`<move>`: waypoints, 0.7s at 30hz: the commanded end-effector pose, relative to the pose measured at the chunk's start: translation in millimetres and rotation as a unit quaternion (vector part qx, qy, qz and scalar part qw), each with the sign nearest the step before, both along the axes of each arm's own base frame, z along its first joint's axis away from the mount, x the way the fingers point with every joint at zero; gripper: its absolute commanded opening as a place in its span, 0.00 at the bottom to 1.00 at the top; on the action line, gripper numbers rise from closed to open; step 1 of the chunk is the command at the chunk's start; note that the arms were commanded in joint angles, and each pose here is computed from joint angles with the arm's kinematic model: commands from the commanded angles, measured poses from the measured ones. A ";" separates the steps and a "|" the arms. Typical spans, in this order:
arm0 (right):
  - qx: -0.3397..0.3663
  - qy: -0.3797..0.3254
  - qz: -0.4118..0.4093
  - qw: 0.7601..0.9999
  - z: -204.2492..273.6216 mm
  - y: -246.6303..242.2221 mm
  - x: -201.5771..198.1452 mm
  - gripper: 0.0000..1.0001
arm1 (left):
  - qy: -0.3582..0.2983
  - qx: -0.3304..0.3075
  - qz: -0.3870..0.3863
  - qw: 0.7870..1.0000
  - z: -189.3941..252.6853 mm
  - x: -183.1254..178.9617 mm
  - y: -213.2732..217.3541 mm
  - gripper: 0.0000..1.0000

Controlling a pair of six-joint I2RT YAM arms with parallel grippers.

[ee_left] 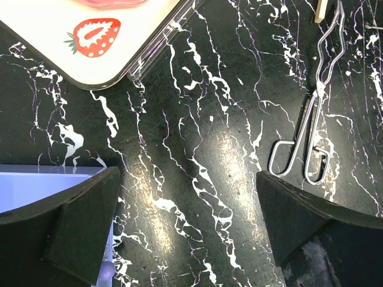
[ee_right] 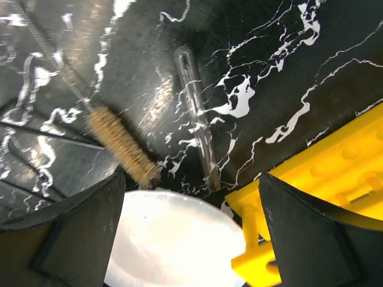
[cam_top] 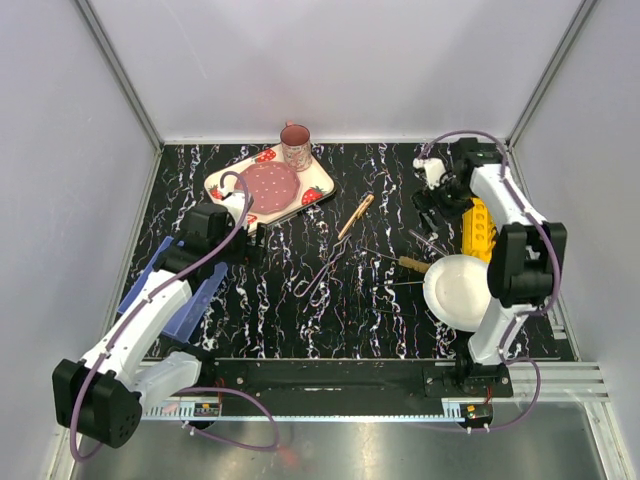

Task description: Organize the chemistry lab equipment

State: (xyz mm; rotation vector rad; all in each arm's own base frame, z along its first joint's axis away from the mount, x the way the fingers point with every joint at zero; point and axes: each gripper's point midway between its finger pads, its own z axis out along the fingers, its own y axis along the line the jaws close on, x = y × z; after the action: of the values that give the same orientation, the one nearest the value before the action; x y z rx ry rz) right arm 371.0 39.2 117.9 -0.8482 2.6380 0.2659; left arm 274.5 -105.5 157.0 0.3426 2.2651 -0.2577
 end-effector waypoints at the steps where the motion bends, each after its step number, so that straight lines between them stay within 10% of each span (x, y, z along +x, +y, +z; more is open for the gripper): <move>1: -0.056 0.007 -0.021 0.998 -24.5 -8.2 26.3 0.96 | -0.023 -0.005 0.004 1.000 7.7 11.4 -2.1 0.99; 21: -0.106 0.065 0.037 0.992 -97.2 29.4 44.4 0.71 | -0.018 -0.002 0.002 1.000 4.2 11.8 -2.6 0.99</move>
State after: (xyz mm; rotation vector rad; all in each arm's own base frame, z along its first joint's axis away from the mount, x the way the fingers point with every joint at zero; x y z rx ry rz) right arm 402.3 71.6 19.3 -1.0225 2.7999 0.1310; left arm 275.3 -105.8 151.8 0.3447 2.2840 -0.2548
